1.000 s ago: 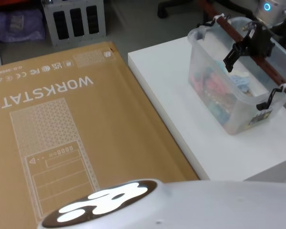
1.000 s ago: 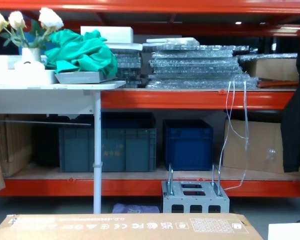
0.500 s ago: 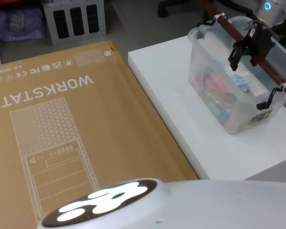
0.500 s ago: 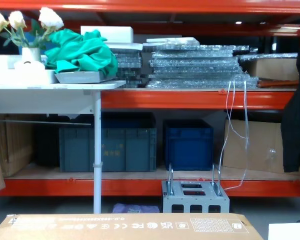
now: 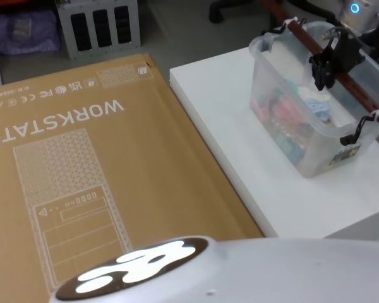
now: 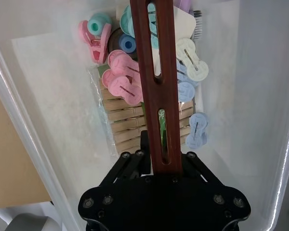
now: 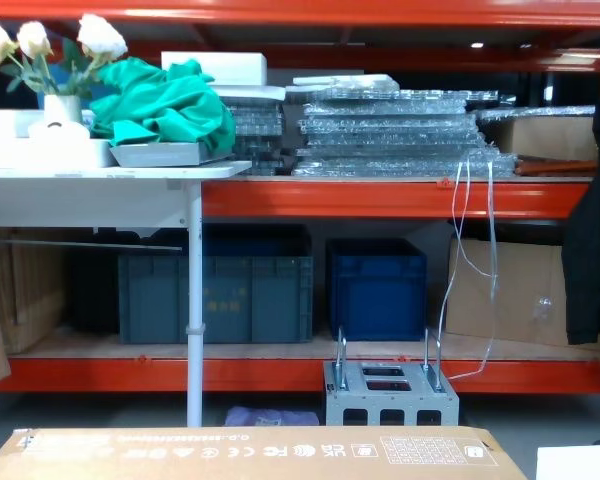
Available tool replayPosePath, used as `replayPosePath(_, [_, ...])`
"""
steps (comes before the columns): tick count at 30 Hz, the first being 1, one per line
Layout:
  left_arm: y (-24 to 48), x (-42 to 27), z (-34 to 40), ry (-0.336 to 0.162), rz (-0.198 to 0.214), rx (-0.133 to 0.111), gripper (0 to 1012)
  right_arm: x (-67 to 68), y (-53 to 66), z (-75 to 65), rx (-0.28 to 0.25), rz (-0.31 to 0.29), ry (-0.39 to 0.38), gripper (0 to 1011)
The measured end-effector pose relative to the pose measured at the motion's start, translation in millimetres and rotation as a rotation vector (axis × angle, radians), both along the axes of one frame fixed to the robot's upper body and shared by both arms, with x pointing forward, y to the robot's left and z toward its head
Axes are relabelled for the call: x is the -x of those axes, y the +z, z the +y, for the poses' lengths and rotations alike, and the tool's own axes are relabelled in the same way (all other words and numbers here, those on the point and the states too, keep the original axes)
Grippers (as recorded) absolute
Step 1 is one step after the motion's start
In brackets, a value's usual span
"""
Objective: Use one hand to grasp the basket and place it at the designated location.
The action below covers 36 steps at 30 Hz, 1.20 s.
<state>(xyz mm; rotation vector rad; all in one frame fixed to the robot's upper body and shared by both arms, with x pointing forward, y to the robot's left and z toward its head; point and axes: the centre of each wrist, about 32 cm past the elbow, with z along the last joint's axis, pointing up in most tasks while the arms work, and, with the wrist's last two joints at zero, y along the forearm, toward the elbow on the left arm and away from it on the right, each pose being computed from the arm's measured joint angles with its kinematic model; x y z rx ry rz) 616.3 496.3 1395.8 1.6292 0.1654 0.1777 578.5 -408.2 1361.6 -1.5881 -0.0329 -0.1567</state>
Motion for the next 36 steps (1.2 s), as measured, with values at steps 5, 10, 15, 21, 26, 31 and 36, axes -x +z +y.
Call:
replayPosePath(5, [0.0,0.0,0.1,0.000,0.000,0.000,0,0.1,0.1,-0.3,0.003,-0.001,-0.001,65])
replayPosePath(10, [0.0,0.0,0.0,0.000,0.000,0.000,0,0.1,0.1,-0.3,0.003,-0.001,-0.001,31])
replayPosePath(15, [0.0,0.0,0.0,0.000,0.000,0.000,0,0.3,0.6,1.2,0.011,-0.005,0.004,3])
replayPosePath(21, [0.0,0.0,0.0,0.000,0.000,0.000,0,-0.5,4.4,5.0,0.026,-0.008,0.013,0])
replayPosePath(26, [0.0,0.0,0.0,0.000,0.000,0.000,0,0.0,20.5,11.4,0.042,-0.026,0.027,0])
replayPosePath(31, [0.0,0.0,0.0,0.000,0.000,0.000,0,2.8,37.1,16.7,0.050,-0.053,0.047,0])
replayPosePath(36, [0.0,0.0,0.1,0.000,0.000,0.000,0,6.0,54.9,22.6,0.059,-0.087,0.063,0])
